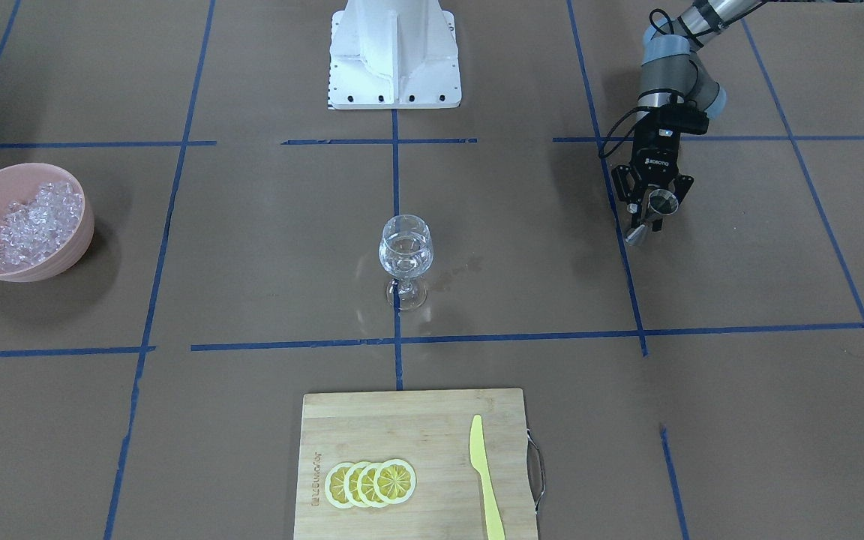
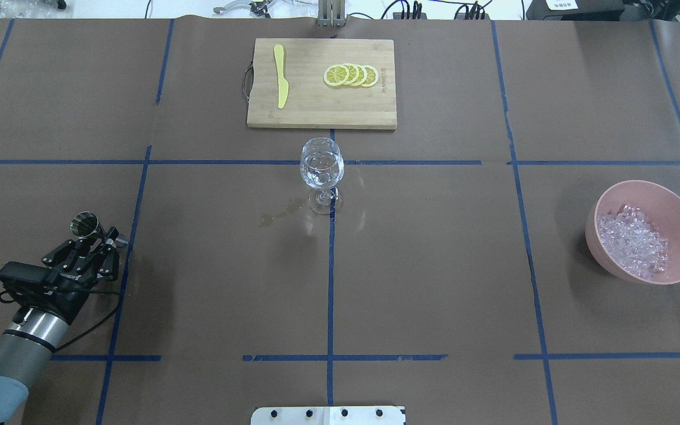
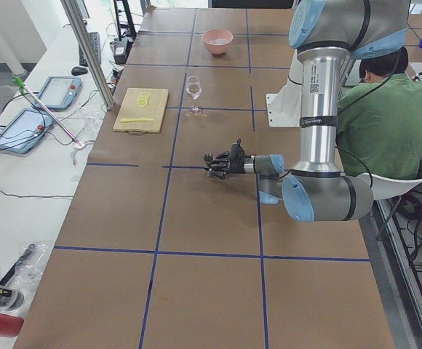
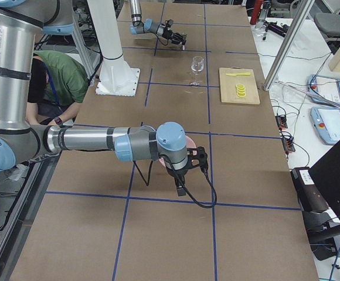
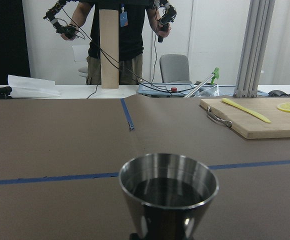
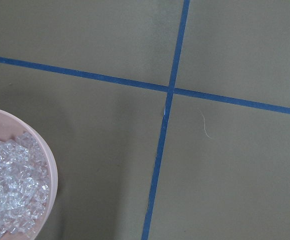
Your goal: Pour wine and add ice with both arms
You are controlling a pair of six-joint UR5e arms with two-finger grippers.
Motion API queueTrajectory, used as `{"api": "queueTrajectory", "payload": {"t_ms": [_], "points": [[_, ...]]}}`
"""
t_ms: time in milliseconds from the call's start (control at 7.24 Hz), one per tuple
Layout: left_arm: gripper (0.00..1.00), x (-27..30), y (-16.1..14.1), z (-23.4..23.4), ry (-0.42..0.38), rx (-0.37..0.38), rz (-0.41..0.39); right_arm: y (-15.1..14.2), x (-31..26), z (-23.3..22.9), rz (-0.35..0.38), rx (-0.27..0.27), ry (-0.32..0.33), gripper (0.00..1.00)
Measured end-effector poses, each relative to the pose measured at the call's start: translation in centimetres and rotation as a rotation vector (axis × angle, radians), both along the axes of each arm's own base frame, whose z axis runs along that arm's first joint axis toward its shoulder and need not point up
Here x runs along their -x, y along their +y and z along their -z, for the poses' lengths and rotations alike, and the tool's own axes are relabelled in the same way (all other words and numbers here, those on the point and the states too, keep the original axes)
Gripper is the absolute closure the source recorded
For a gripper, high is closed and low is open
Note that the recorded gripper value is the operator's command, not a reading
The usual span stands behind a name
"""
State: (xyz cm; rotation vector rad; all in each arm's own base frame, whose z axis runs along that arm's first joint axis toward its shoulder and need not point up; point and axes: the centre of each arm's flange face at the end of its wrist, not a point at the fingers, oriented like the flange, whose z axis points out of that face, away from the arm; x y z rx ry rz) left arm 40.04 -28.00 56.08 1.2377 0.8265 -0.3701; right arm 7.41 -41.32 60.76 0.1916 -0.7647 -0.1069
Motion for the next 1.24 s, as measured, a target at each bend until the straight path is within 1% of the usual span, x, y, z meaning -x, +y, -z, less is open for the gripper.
{"api": "queueTrajectory", "payload": {"t_ms": [138,553,829,1105,1243], "points": [[0.99,0.1,0.0,-0.1,-0.002,0.0,0.001,0.0,0.0,0.0,0.0,0.0,0.0,0.0],[1.0,0.4,0.0,-0.1,0.004,-0.001,0.003,0.0,0.0,0.0,0.0,0.001,0.0,0.0],[1.0,1.3,0.1,0.2,0.05,-0.016,0.002,0.0,0.0,-0.1,0.0,0.001,0.0,0.0],[1.0,2.0,0.1,0.7,0.03,-0.046,-0.003,0.0,0.0,-0.1,0.0,0.002,0.0,0.0],[1.0,2.4,0.1,2.0,0.019,-0.078,-0.011,0.0,0.0,-0.1,-0.001,0.003,0.001,0.0]]}}
